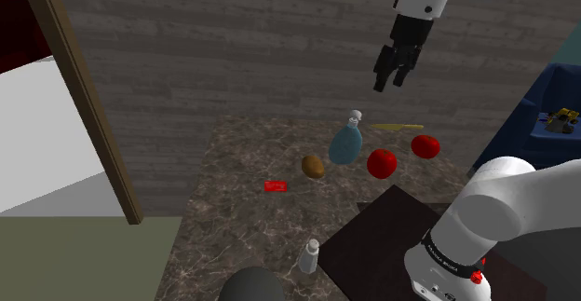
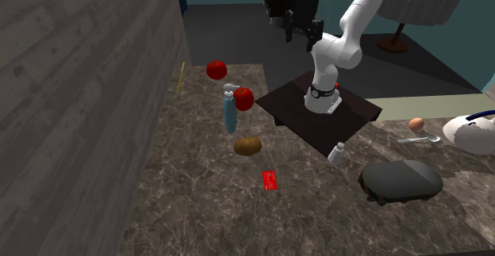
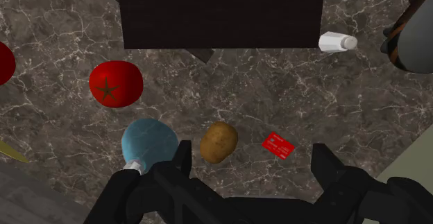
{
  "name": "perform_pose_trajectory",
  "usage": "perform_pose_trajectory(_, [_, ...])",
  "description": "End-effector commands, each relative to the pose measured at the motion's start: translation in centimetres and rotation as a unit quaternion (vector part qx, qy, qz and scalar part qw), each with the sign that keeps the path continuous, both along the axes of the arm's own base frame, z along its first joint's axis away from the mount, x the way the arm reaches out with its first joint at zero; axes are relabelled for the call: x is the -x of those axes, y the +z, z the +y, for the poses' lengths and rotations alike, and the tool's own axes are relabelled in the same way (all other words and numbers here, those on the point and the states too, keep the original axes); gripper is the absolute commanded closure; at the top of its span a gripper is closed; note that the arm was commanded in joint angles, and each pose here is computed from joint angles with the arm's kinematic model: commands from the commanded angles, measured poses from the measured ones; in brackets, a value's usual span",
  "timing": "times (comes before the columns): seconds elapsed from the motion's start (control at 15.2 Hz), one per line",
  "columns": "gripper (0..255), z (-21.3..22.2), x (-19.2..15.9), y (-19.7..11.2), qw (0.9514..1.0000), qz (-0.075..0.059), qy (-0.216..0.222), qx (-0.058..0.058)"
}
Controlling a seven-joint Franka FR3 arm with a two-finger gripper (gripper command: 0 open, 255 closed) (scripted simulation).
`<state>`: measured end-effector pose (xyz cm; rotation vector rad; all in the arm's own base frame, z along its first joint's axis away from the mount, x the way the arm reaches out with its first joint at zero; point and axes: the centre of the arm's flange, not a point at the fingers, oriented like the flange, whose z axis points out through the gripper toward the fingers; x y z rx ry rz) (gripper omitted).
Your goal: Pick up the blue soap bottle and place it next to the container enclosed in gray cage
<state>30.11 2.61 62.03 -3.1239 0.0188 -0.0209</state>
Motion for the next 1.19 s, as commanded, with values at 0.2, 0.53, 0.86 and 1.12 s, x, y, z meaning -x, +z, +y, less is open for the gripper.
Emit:
perform_pose_trajectory(0.2, [0, -2.1, -1.2, -2.8, 0.9998, -0.014, 0.006, 0.009])
perform_pose_trajectory(0.53, [0, -5.6, -3.3, -7.3, 0.9989, -0.037, 0.017, 0.024])
perform_pose_trajectory(0.86, [0, -9.1, -5.8, -11.5, 0.997, -0.06, 0.028, 0.039])
perform_pose_trajectory(1.12, [0, -12.1, -7.9, -14.8, 0.9949, -0.079, 0.037, 0.051])
